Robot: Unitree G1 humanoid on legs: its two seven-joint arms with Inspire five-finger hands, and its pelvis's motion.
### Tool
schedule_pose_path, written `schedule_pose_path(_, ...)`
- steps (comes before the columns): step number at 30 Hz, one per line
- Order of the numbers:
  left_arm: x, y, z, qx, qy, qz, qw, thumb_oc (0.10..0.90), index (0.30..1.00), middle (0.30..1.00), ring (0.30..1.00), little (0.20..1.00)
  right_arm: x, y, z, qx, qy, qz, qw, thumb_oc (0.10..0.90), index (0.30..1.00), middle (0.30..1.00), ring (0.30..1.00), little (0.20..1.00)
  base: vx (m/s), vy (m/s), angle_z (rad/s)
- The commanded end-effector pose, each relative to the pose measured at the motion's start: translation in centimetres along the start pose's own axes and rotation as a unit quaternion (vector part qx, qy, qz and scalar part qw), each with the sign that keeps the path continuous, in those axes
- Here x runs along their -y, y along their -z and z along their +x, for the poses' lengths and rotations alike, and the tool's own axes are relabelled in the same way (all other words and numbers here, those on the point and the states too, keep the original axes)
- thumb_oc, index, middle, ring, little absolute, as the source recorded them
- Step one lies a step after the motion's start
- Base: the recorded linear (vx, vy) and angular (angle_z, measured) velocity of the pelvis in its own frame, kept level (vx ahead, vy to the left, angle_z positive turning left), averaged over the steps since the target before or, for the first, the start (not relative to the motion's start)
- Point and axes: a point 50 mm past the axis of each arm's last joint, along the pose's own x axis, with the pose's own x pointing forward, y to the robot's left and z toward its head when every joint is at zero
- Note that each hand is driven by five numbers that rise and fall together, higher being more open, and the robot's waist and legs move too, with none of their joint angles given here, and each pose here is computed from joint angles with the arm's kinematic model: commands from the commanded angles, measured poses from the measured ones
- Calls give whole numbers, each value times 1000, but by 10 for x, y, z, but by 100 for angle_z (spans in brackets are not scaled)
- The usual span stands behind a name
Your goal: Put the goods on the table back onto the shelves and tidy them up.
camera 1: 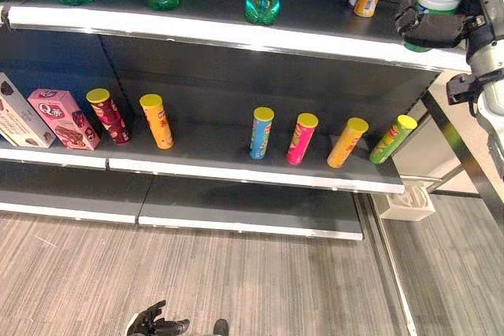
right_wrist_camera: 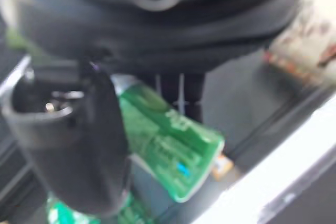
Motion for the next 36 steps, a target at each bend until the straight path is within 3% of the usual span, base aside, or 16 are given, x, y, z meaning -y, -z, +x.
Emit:
schedule_pose_path(1, -22, -17, 0, 39, -27, 2, 999, 800, 900, 900, 900, 900, 49, -75, 17, 138, 97, 1, 986, 400, 300, 300, 300, 300, 126, -155, 24)
schedule_pose_path(12, -7, -14, 3, 21, -4, 2, 1000, 800, 900, 900, 900, 900, 75, -46, 25, 48, 126, -8, 991, 400, 300, 300, 300, 300, 60, -150, 44)
schedule_pose_path(23, -13, -9, 4, 2, -19, -7, 1000, 800, 900, 900, 900, 900, 129, -22, 5, -12, 211, -20, 977, 400, 300, 300, 300, 300, -5, -92, 31)
schedule_pose_path(36, -15, -4, 5, -16, -29, -9, 999, 800, 900, 900, 900, 900, 136, -2, -6, -42, 241, 0, 970, 400, 300, 300, 300, 300, 13, -56, 10)
